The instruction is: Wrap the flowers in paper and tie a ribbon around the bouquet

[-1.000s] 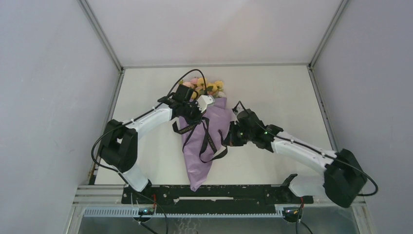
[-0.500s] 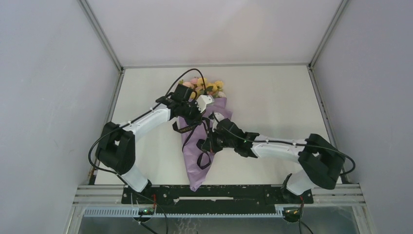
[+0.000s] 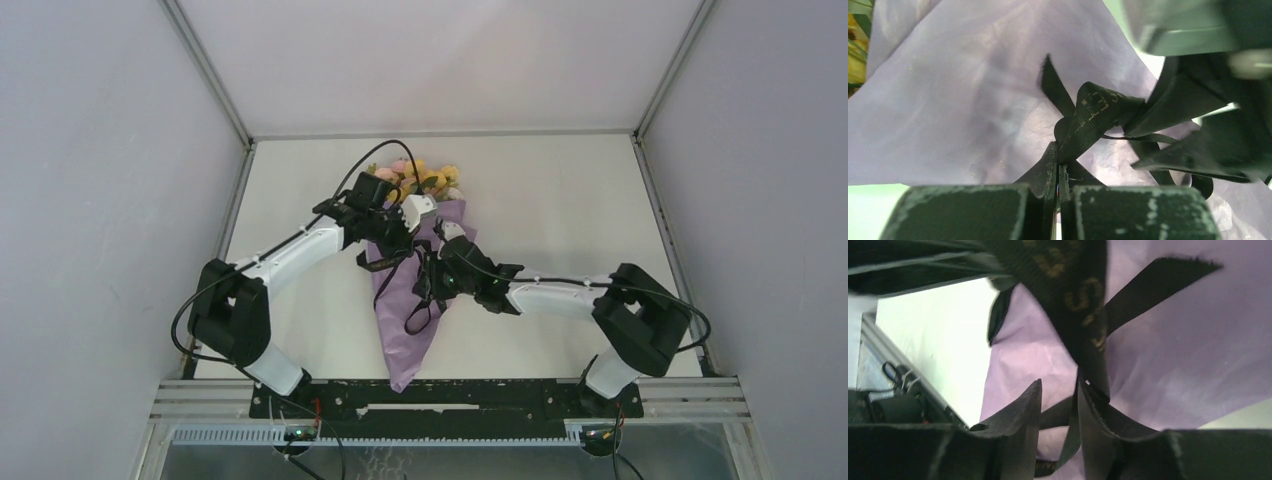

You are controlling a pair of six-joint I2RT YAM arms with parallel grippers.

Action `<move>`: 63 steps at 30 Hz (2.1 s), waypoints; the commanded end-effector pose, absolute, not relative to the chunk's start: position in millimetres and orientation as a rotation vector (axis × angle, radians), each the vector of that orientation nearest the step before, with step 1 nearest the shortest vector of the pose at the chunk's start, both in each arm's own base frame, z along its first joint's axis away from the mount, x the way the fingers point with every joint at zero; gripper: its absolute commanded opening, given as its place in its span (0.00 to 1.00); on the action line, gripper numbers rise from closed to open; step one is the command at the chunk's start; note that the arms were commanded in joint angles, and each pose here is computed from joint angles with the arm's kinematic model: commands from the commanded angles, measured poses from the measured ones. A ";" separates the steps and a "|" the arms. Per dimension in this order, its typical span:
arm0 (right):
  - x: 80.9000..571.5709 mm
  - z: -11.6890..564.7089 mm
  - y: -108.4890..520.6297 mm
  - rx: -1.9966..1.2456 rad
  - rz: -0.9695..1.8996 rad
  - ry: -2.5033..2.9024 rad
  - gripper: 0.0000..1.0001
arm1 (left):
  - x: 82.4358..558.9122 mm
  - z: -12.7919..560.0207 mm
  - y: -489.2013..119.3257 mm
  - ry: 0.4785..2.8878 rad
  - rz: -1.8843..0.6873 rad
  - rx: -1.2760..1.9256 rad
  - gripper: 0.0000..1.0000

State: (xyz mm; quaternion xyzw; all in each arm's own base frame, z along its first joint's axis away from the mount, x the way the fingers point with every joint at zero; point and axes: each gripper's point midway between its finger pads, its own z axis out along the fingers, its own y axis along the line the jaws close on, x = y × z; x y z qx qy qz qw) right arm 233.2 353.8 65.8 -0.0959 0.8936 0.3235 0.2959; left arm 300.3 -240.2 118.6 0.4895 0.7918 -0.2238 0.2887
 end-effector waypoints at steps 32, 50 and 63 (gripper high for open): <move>286.8 89.9 365.6 -0.286 1.039 2.524 0.50 | 238.9 74.0 -219.9 2.038 -0.558 1.629 0.00; 286.2 32.0 356.0 -0.273 0.665 2.682 0.30 | 236.3 67.0 -213.1 2.053 -0.527 1.658 0.03; 297.0 47.1 341.1 -0.234 0.747 2.637 0.00 | 226.7 94.0 -150.4 1.927 -0.393 2.009 0.75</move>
